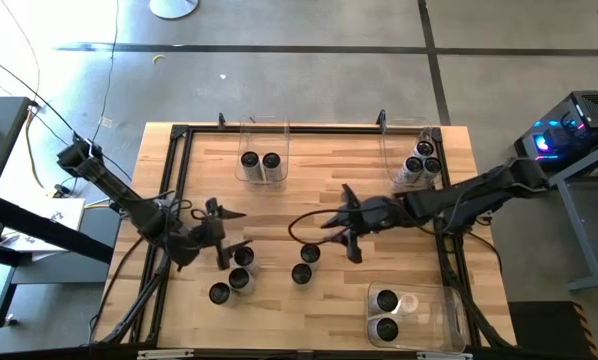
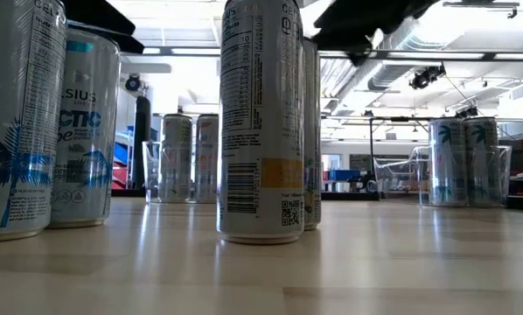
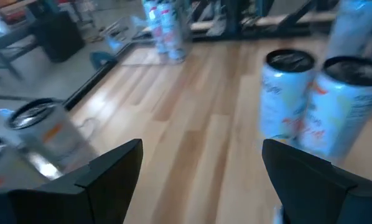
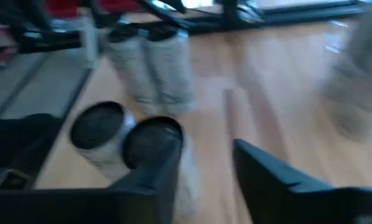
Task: Sort soda cans
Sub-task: Put the white/yellow soda can into the top left transparent bin
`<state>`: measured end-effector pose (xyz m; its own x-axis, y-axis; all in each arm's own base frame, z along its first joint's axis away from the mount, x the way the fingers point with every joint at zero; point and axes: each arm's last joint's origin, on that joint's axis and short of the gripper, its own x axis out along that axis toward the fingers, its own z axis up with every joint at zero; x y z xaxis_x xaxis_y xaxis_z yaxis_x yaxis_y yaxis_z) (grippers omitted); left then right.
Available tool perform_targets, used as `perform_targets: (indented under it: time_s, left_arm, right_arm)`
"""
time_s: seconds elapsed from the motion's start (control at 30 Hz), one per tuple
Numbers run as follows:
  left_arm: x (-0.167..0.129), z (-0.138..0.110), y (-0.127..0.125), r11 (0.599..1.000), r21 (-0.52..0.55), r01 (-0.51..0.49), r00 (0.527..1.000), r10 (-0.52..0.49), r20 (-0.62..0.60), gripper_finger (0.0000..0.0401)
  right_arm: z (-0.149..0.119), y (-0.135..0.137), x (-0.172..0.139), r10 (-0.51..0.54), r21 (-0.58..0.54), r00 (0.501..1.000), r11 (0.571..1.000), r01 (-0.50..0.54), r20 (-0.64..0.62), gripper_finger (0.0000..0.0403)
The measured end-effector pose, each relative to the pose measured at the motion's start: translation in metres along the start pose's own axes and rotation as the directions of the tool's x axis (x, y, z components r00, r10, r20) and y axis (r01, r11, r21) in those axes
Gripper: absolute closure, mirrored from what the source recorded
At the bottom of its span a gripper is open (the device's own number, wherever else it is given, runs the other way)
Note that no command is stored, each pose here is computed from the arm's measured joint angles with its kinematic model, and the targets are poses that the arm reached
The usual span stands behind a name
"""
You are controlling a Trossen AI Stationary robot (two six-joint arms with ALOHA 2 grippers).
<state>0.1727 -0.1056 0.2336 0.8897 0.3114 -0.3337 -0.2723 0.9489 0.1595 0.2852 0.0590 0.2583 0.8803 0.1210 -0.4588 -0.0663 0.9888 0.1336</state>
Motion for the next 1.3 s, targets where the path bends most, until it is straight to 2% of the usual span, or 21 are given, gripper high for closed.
perform_targets:
  time_s: [0.17, 0.23, 0.33, 0.6, 0.9, 1.03, 1.17, 1.3]
  left_arm:
    - [0.005, 0.001, 0.000, 0.999, -0.042, 0.026, 0.999, -0.025, 0.046, 0.0078]
    - [0.007, 0.004, 0.002, 0.997, -0.058, 0.043, 0.998, -0.040, 0.055, 0.0078]
    - [0.010, 0.013, 0.004, 0.995, -0.073, 0.061, 0.996, -0.055, 0.073, 0.0078]
    - [0.019, 0.031, 0.015, 0.993, -0.113, 0.028, 0.990, -0.012, 0.141, 0.0078]
    - [0.021, 0.032, 0.017, 0.991, -0.137, 0.015, 0.990, 0.005, 0.144, 0.0078]
    - [0.021, 0.033, 0.017, 0.990, -0.143, 0.017, 0.989, 0.005, 0.147, 0.0078]
    - [0.021, 0.033, 0.017, 0.990, -0.143, 0.017, 0.989, 0.005, 0.147, 0.0078]
    - [0.021, 0.033, 0.017, 0.990, -0.143, 0.017, 0.989, 0.005, 0.147, 0.0078]
  right_arm:
    - [-0.003, -0.004, 0.016, 0.156, -0.075, 0.988, 0.985, -0.157, -0.010, 0.0122]
    - [-0.004, -0.002, 0.019, 0.203, -0.109, 0.979, 0.973, -0.203, -0.018, 0.0090]
    - [-0.005, -0.001, 0.020, 0.218, -0.135, 0.976, 0.966, -0.218, -0.022, 0.0067]
    - [-0.011, 0.008, 0.033, 0.238, -0.227, 0.971, 0.945, -0.234, -0.013, 0.0065]
    - [-0.026, 0.007, 0.062, 0.231, -0.242, 0.973, 0.943, -0.229, -0.023, 0.0065]
    - [-0.035, 0.004, 0.071, 0.177, -0.239, 0.983, 0.953, -0.184, -0.050, 0.0067]
    - [-0.039, 0.004, 0.076, 0.168, -0.238, 0.984, 0.955, -0.177, -0.057, 0.0090]
    - [-0.038, 0.003, 0.077, 0.169, -0.239, 0.985, 0.955, -0.174, -0.044, 0.0138]
